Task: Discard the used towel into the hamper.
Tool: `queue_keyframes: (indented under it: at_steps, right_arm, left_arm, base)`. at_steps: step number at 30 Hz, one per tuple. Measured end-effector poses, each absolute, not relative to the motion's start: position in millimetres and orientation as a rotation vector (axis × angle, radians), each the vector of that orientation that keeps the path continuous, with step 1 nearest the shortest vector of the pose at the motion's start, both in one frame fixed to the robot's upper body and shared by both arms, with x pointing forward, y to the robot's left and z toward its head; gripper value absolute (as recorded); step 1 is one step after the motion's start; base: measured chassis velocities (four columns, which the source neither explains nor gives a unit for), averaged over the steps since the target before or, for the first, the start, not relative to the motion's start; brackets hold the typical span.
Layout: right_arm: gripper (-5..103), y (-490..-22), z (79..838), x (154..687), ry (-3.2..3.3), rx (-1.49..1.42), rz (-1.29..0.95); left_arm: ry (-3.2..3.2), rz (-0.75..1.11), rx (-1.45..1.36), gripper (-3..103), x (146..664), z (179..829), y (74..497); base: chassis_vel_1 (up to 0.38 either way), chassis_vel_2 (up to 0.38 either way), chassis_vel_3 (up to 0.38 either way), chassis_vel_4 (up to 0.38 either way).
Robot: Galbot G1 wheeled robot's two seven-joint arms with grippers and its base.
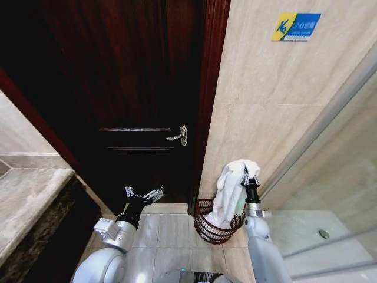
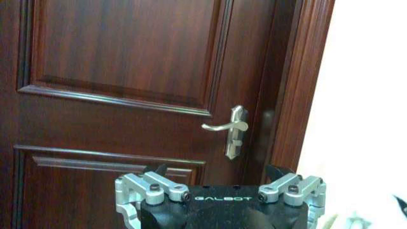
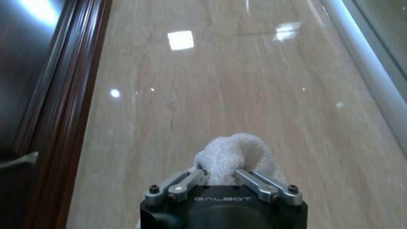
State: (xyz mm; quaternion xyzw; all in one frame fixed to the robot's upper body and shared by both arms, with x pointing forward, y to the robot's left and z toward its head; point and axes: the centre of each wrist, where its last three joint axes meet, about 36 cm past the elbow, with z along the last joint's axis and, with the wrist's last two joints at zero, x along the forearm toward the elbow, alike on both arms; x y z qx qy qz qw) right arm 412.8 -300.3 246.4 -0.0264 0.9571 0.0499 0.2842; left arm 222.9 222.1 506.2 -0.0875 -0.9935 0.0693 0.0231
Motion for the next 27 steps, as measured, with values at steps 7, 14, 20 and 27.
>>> queue_keyframes:
  at_steps: [7,14,20,27]
  right_arm:
    - [8,-302.4,229.4,411.1,2.607,-0.058,0.143]
    - [8,-304.0,209.6,409.7,2.661,-0.025,0.164]
    - [8,-307.1,198.7,405.8,2.694,-0.016,0.171]
    - [8,-308.5,189.0,403.2,2.718,0.011,0.188]
  left_arm:
    - [-3.076,0.215,-0.271,100,222.9,506.2,222.1]
    - [-3.076,0.215,-0.271,100,222.9,506.2,222.1]
    - [-3.076,0.215,-0.271,100,222.9,506.2,222.1]
    - [-3.076,0.215,-0.271,100,222.9,506.2,222.1]
  base:
    - [0.000,0.000,0.000,0.000]
    - [0.000,0.000,0.000,0.000]
    - [0.000,0.000,0.000,0.000]
    - [0.000,0.000,0.000,0.000]
